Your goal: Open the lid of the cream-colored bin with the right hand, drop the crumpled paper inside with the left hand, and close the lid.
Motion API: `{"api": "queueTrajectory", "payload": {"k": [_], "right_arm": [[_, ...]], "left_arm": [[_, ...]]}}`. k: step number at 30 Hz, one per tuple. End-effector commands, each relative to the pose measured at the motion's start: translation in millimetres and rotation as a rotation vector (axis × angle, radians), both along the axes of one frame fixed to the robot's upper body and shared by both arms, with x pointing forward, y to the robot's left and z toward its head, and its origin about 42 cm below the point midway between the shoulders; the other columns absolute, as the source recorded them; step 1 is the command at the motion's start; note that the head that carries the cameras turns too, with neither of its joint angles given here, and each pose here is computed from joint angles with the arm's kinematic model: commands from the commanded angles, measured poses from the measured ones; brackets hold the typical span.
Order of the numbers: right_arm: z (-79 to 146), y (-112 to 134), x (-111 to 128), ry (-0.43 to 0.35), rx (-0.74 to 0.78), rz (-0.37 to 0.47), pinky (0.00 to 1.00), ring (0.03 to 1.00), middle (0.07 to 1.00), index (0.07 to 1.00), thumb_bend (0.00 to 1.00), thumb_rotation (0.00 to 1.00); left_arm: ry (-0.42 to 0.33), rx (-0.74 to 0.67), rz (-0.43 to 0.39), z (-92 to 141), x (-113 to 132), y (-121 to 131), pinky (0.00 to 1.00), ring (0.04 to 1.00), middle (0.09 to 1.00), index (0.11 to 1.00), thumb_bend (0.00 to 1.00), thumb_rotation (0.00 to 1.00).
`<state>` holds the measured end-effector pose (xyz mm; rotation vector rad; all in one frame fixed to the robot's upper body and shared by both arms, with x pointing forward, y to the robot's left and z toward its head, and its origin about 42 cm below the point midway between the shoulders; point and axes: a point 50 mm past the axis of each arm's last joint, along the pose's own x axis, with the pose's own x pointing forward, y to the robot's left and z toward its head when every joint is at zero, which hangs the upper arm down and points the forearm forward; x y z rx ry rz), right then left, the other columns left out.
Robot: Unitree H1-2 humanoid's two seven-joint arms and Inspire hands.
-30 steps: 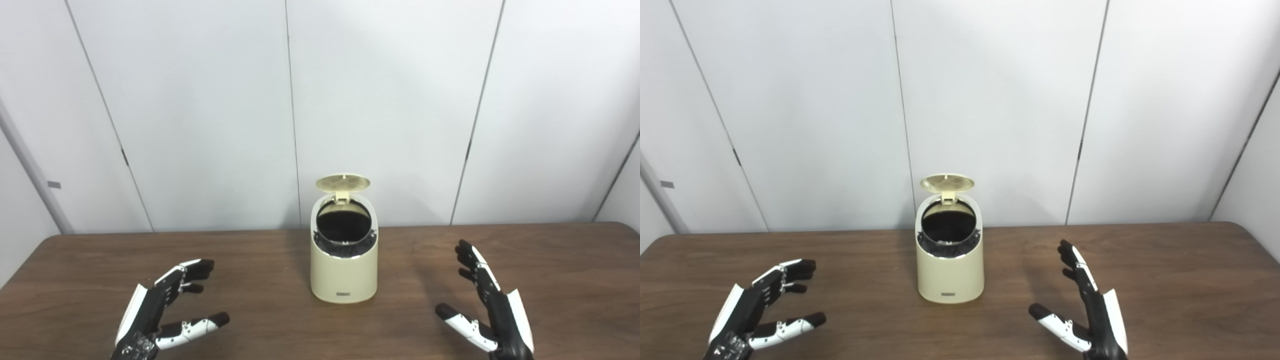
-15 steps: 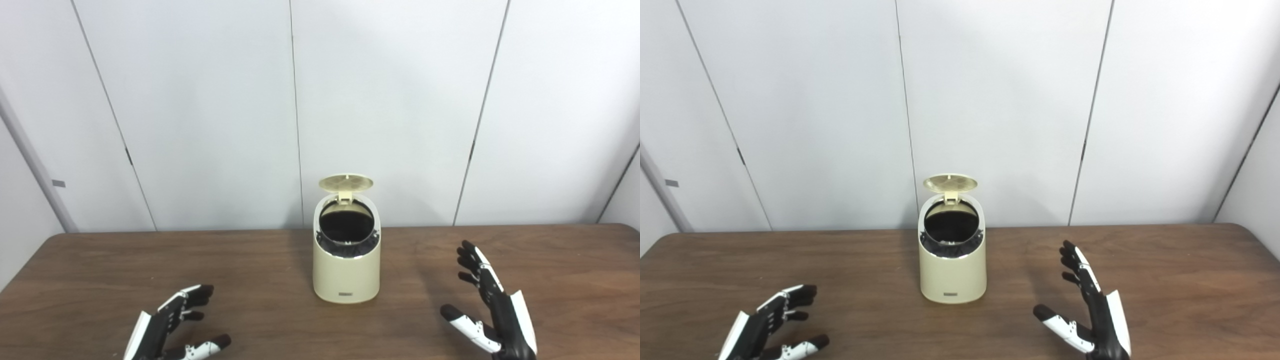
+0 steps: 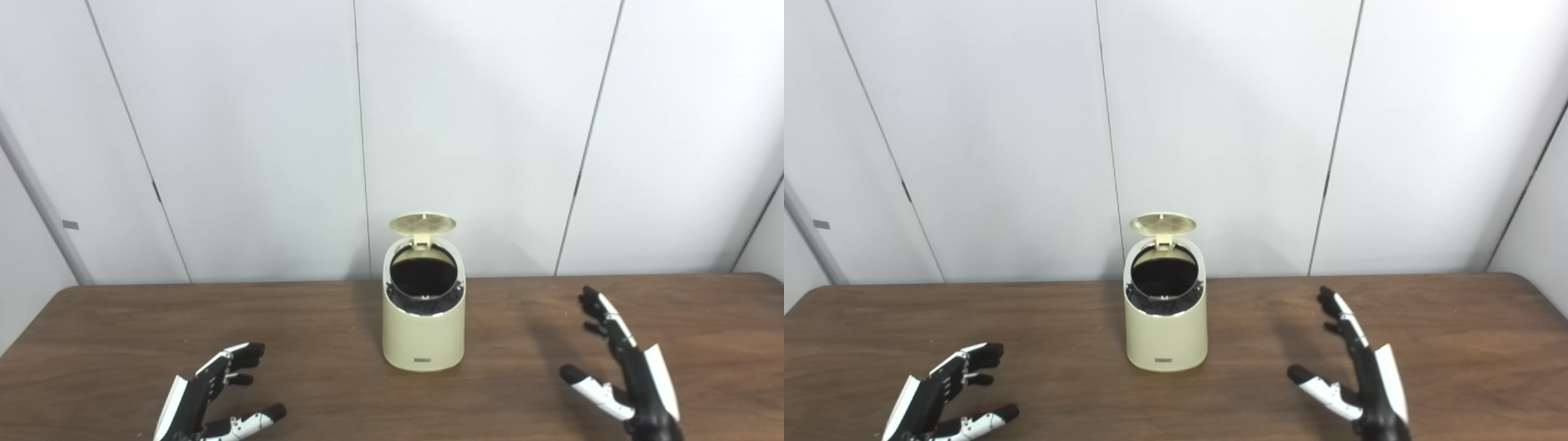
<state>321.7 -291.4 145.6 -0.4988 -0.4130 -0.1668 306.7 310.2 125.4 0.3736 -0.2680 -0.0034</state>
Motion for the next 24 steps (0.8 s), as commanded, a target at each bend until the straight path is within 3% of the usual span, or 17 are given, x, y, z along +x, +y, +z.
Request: {"api": "queueTrajectory", "payload": {"k": [1, 5, 12, 24], "right_arm": [[24, -4, 9, -0.092, -0.053, 0.020, 0.84, 0.880, 0.892, 0.902, 0.98, 0.79], [50, -1, 21, -0.131, -0.052, 0.042, 0.84, 0.884, 0.888, 0.891, 1.00, 0.77], [99, 9, 41, -0.179, -0.106, 0.095, 0.73, 0.829, 0.866, 0.890, 0.99, 0.73], [148, 28, 65, -0.171, -0.183, 0.174, 0.83, 0.884, 0.880, 0.888, 1.00, 0.71]], "left_arm": [[-0.074, 0.000, -0.019, 13, 8, -3, 0.69, 0.775, 0.779, 0.761, 0.90, 0.23], [-0.074, 0.011, -0.015, 12, 8, -3, 0.70, 0.771, 0.776, 0.760, 0.90, 0.23], [-0.067, 0.025, -0.008, 12, 8, -6, 0.69, 0.762, 0.763, 0.754, 0.91, 0.24], [-0.058, 0.022, -0.005, 13, 8, -9, 0.68, 0.758, 0.759, 0.748, 0.92, 0.24]]}}
